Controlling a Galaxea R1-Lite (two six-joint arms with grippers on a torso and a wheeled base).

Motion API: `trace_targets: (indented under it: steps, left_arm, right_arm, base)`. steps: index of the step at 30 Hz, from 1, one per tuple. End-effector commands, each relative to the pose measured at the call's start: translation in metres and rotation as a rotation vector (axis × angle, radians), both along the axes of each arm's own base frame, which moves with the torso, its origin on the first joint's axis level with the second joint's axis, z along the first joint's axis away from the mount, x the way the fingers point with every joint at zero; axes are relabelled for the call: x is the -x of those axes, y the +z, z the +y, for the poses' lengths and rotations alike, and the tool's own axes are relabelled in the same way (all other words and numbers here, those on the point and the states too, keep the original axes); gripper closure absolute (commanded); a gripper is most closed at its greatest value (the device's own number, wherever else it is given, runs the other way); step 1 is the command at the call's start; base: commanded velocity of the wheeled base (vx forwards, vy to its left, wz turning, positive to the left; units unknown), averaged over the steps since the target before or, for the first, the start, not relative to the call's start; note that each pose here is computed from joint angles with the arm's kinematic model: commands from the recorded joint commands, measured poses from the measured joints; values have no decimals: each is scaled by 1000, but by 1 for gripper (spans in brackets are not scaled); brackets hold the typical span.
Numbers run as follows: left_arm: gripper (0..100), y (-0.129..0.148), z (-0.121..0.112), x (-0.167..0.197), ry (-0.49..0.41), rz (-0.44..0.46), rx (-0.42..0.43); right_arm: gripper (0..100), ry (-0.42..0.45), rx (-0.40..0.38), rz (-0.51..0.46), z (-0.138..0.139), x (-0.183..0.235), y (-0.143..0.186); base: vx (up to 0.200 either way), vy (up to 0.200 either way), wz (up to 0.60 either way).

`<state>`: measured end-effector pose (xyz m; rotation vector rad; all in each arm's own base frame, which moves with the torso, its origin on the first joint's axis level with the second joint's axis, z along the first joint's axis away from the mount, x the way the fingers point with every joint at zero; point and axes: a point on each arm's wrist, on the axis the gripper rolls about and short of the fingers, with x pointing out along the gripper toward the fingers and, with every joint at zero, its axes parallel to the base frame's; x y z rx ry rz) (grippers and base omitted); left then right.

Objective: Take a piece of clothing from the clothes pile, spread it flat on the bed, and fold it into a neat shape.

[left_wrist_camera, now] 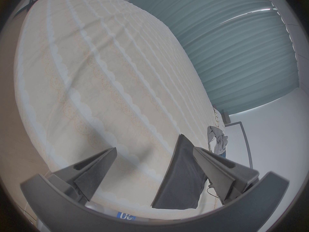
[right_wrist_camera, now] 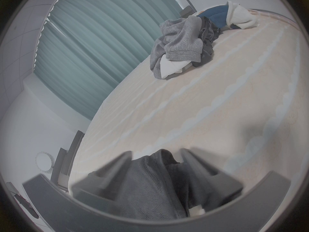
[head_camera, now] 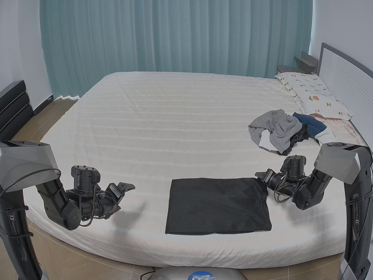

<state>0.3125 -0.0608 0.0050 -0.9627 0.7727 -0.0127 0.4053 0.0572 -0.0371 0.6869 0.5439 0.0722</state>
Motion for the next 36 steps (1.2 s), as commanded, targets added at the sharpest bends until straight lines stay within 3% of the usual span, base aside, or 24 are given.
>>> trace_targets:
  steps: [1,13,14,18,24,31,36]
  left_arm:
    - [0,0,0,0,0,-1,1]
    - [0,0,0,0,0,-1,1]
    - [0,0,0,0,0,-1,1]
    - [0,0,0,0,0,-1,1]
    - [0,0,0,-1,2,-1,5]
    - [0,6,-2,-4,2,-23,16]
    - [0,8,-20,-1,-38,-20,44]
  right_arm:
    - [100,-16,3,0,-3,-1,-1]
    - [100,-60,5,19,-12,-2,-7]
    - [0,-59,7,23,-12,-1,-8]
    - [0,-56,5,14,-10,2,-6]
    - [0,-99,-17,44,-30,26,13]
    - [0,-216,-168,110,-39,80,33]
    - [0,-303,-294,159,-47,104,31]
  base:
    - [0,0,0]
    - [0,0,0]
    - [0,0,0]
    - [0,0,0]
    - [0,0,0]
    - [0,0,0]
    - [0,-80,0]
